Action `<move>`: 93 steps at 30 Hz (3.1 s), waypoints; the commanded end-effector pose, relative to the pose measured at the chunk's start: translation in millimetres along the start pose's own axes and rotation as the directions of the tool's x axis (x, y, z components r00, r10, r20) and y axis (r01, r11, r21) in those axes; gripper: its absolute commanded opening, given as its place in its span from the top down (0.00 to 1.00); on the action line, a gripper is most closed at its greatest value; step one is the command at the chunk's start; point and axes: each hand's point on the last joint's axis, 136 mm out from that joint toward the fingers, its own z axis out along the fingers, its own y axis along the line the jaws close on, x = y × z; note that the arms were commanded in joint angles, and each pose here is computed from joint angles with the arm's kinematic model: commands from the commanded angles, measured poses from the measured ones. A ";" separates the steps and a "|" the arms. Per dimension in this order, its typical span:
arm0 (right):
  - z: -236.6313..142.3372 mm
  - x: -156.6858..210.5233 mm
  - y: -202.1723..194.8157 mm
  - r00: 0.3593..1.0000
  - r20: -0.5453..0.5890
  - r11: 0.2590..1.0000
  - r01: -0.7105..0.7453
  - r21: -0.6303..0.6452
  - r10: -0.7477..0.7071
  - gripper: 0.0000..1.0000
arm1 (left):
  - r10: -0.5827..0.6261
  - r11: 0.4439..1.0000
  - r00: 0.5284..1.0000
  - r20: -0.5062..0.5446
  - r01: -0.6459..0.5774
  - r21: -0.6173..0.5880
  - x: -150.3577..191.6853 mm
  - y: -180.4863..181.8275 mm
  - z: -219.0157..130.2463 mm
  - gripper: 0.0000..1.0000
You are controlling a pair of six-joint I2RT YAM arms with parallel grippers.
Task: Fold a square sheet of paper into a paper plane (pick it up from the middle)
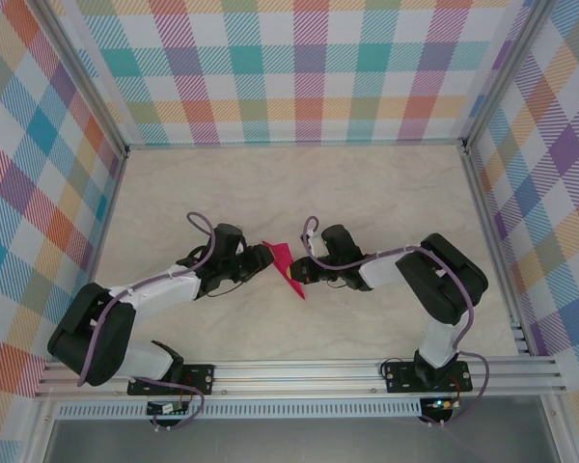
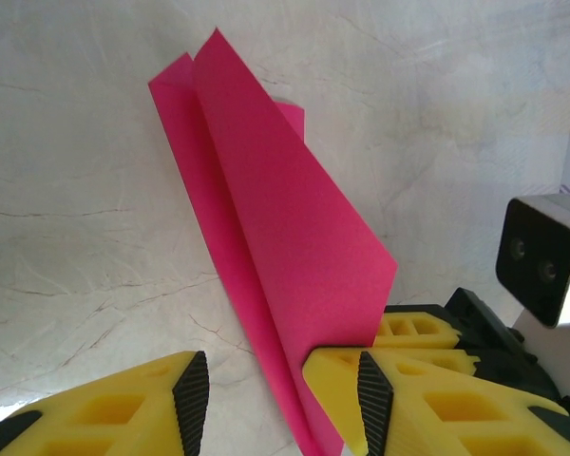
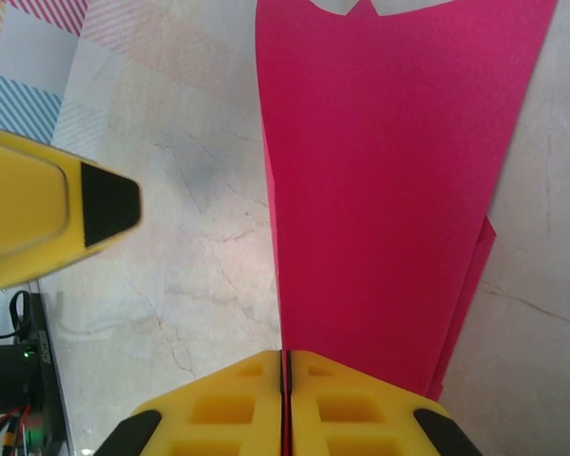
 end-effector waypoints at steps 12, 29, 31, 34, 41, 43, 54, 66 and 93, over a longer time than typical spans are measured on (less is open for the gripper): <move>5.9 5.4 0.1 0.987 -0.081 0.988 -0.145 -0.045 0.141 0.90 | 0.065 0.997 0.998 -0.016 -0.065 0.036 4.8 -12.7 20.5 0.60; 6.0 4.3 -13.4 0.956 -0.083 0.957 -0.286 -0.040 0.282 0.93 | 0.103 0.994 0.994 -0.033 -0.101 0.052 6.4 -17.9 37.7 0.71; 6.0 4.6 -14.2 0.951 -0.085 0.952 -0.303 -0.044 0.298 0.93 | 0.103 0.994 0.994 -0.033 -0.101 0.052 6.6 -17.5 38.8 0.71; 4.8 3.3 -14.9 0.945 -0.081 0.946 -0.322 -0.045 0.317 0.93 | 0.106 0.993 0.994 -0.039 -0.103 0.055 8.6 -16.9 40.9 0.72; 4.5 4.9 -18.9 0.932 -0.083 0.934 -0.356 -0.032 0.352 0.93 | 0.115 0.991 0.992 -0.045 -0.111 0.081 10.0 -21.2 45.5 0.74; 4.8 5.2 -19.3 0.929 -0.084 0.931 -0.363 -0.030 0.360 0.94 | 0.117 0.990 0.992 -0.047 -0.112 0.085 10.5 -21.0 46.7 0.75; 6.3 11.4 -29.4 0.904 -0.102 0.909 -0.416 0.017 0.416 0.98 | 0.124 0.989 0.991 -0.059 -0.119 0.089 14.1 -18.1 52.9 0.78; 5.9 14.3 -39.2 0.870 -0.108 0.877 -0.479 0.048 0.481 0.99 | 0.127 0.989 0.990 -0.067 -0.121 0.083 18.4 -12.5 55.7 0.80; 7.5 19.1 -39.7 0.864 -0.142 0.875 -0.480 0.053 0.483 0.99 | 0.169 0.981 0.985 -0.037 -0.164 0.109 12.2 -24.0 50.3 0.83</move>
